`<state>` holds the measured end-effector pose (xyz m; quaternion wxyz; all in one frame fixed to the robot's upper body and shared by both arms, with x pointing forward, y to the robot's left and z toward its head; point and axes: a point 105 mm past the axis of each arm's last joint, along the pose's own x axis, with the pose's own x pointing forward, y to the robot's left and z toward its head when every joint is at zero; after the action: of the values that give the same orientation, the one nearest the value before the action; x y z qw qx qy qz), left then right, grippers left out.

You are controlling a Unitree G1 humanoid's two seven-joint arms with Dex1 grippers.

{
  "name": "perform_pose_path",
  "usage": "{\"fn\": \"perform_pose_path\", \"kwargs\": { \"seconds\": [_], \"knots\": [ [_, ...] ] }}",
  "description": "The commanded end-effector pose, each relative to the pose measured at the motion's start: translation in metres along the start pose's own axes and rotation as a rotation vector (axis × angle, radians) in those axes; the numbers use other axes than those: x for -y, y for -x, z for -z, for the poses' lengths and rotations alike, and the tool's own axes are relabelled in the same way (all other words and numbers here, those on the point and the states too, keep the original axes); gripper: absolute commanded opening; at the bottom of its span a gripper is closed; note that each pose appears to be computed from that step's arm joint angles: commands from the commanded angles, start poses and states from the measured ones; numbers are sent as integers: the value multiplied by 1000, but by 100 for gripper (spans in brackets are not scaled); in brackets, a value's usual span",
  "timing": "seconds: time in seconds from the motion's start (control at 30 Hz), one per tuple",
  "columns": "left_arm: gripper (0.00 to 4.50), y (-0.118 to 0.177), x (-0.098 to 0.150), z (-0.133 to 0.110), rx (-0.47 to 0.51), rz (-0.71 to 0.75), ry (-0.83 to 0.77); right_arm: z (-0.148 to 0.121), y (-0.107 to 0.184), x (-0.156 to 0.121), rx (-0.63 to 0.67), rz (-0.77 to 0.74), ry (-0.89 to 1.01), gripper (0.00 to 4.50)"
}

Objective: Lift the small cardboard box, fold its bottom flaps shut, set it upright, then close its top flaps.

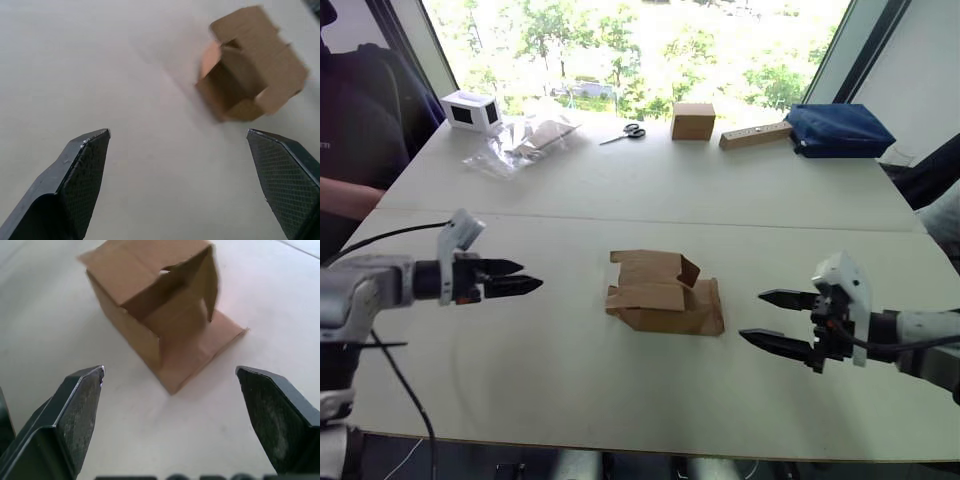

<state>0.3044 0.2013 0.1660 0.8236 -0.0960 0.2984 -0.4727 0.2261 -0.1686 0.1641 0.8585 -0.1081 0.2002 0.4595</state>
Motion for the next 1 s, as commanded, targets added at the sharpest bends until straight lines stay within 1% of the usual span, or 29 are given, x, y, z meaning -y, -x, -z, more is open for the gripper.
{"fn": "perform_pose_path", "kwargs": {
  "seconds": [0.03, 0.13, 0.27, 0.4, 0.53, 0.7, 0.97, 1.0],
  "knots": [
    [446, -36, 15, -6, -30, 139, 124, -13, -7, -10, -2, -14, 106, 445],
    [446, -56, 25, -12, -38, 224, 223, -18, -9, -13, -8, -7, 140, 445],
    [446, -86, 35, -9, -76, 311, 289, -17, -9, -19, -39, 20, 174, 445],
    [446, -103, 33, -4, -86, 325, 314, -16, -8, -23, -40, 37, 167, 445],
    [446, -119, 36, -1, -76, 370, 349, -16, -7, -22, -27, 60, 153, 445],
    [446, -133, 40, -6, -44, 407, 386, -13, -6, -22, -30, 71, 140, 445],
    [446, -136, 38, -9, -14, 414, 412, -10, -6, -22, -33, 75, 129, 445],
    [424, -137, 37, -9, -8, 406, 405, -10, -6, -21, -32, 76, 126, 449]
  ]
}}
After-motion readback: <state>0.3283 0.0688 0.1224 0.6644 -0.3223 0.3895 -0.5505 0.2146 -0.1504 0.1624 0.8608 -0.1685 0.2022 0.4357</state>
